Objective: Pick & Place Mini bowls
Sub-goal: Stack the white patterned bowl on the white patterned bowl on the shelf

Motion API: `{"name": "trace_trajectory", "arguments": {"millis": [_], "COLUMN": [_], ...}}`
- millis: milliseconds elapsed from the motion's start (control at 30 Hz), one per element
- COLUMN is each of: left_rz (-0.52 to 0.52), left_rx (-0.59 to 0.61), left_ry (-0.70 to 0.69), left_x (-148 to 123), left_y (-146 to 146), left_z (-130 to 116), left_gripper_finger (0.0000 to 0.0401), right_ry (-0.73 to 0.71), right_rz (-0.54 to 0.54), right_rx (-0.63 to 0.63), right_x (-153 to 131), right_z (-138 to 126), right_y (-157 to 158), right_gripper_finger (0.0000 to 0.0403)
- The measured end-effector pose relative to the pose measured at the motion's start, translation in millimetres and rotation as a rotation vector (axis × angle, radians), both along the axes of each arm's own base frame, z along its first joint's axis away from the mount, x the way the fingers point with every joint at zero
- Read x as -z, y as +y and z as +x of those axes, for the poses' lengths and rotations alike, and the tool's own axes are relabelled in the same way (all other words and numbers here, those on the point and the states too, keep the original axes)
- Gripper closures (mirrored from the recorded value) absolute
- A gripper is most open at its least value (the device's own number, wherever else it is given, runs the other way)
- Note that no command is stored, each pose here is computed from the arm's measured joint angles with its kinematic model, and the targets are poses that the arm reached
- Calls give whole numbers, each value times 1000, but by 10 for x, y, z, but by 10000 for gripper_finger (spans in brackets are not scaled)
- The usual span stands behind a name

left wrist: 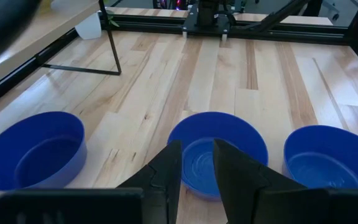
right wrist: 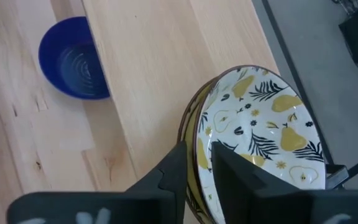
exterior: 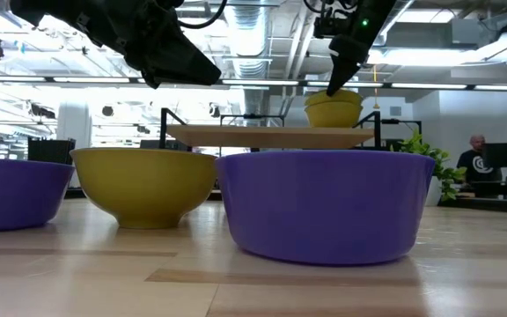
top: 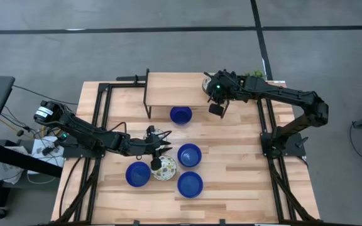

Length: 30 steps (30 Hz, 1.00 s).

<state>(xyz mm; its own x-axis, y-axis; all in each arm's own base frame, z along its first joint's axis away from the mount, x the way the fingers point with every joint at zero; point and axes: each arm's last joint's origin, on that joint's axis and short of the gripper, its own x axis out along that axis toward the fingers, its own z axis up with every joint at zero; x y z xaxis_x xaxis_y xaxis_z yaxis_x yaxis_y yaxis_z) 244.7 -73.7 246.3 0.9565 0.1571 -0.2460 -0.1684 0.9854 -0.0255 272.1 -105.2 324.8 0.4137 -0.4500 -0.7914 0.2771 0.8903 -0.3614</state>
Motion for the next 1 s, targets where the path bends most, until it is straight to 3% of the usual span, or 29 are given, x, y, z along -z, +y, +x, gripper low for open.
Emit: {"name": "trace_trajectory", "arguments": {"millis": [267,633,867,1000], "left_rz": [0,0,0,0], "left_rx": [0,0,0,0], "left_ry": [0,0,0,0], "left_x": [0,0,0,0], "left_y": [0,0,-1,-1], "left_z": [0,0,0,0], "left_gripper_finger": [310,310,310,310], "right_ry": [2,20,-63,-66], "right_rz": [4,6,-25,-117], "right_rx": [-16,-13,-39,3], "right_x": [2,-11,-277,-369], "right_z": [12,-5,45,54], "right_y": [39,44,120,164], "right_gripper_finger": [299,218,215,229]}}
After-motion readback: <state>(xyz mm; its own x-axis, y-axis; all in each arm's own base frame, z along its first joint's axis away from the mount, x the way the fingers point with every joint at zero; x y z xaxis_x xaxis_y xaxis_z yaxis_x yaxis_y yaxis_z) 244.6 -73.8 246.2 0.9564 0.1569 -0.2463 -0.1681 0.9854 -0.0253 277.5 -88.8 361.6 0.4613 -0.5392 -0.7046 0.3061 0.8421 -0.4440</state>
